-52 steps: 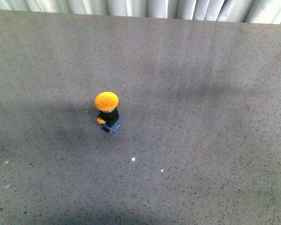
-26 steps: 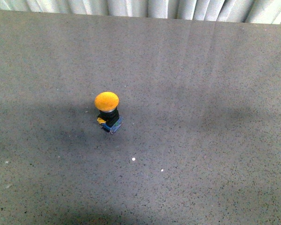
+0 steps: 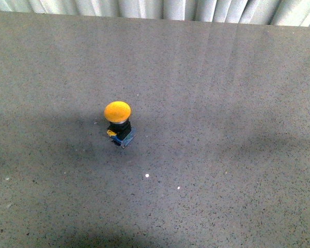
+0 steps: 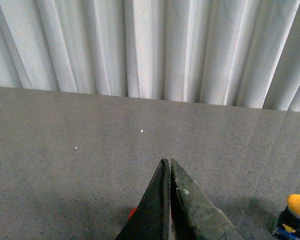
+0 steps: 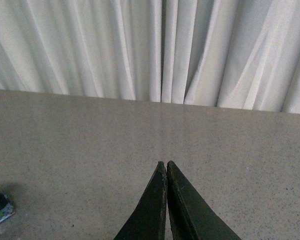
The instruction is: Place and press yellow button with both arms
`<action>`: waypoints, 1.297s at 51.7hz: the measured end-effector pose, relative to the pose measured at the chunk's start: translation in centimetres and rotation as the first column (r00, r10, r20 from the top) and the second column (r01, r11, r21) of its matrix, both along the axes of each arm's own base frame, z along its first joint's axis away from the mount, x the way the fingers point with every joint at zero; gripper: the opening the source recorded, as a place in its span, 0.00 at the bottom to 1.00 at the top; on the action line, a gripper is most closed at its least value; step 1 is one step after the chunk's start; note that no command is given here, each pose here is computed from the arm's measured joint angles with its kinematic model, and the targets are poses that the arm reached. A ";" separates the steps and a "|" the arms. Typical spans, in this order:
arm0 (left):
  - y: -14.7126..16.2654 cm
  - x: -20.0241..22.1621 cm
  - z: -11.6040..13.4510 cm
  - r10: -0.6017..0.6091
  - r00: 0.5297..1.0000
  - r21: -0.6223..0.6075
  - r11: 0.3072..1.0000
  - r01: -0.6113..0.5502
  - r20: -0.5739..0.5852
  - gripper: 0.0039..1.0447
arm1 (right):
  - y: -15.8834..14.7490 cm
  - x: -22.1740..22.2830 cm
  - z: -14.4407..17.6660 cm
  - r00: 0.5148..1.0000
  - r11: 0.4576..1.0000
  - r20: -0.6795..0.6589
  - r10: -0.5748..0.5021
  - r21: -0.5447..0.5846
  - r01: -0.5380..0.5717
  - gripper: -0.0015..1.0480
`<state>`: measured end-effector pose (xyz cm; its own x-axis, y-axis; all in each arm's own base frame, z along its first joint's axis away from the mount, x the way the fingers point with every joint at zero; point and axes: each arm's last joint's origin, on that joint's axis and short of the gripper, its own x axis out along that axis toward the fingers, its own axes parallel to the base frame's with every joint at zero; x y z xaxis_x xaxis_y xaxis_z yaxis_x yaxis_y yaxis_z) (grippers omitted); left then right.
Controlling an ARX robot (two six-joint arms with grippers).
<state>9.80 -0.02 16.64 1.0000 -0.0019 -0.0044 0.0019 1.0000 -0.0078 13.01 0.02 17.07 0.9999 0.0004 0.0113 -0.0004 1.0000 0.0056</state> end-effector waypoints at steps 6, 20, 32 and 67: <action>0.0 0.0 0.0 0.000 1.000 0.000 1.000 0.000 0.000 0.01 | 0.0 -0.5 0.1 1.000 1.000 0.005 0.000 0.000 0.000 0.01; 0.0 0.0 0.0 0.000 1.000 0.000 1.000 0.000 0.000 0.01 | 0.0 -1.3 0.2 1.000 1.000 0.008 0.000 0.000 0.000 0.01; 0.0 0.0 0.0 0.000 1.000 0.000 1.000 0.000 0.000 0.01 | 0.0 -1.8 0.2 1.000 1.000 0.007 0.000 0.000 0.000 0.01; 0.0 0.0 0.0 0.000 1.000 0.000 1.000 0.000 0.000 0.09 | 0.0 -3.3 -0.1 1.000 1.000 0.003 -0.001 -0.002 0.001 0.03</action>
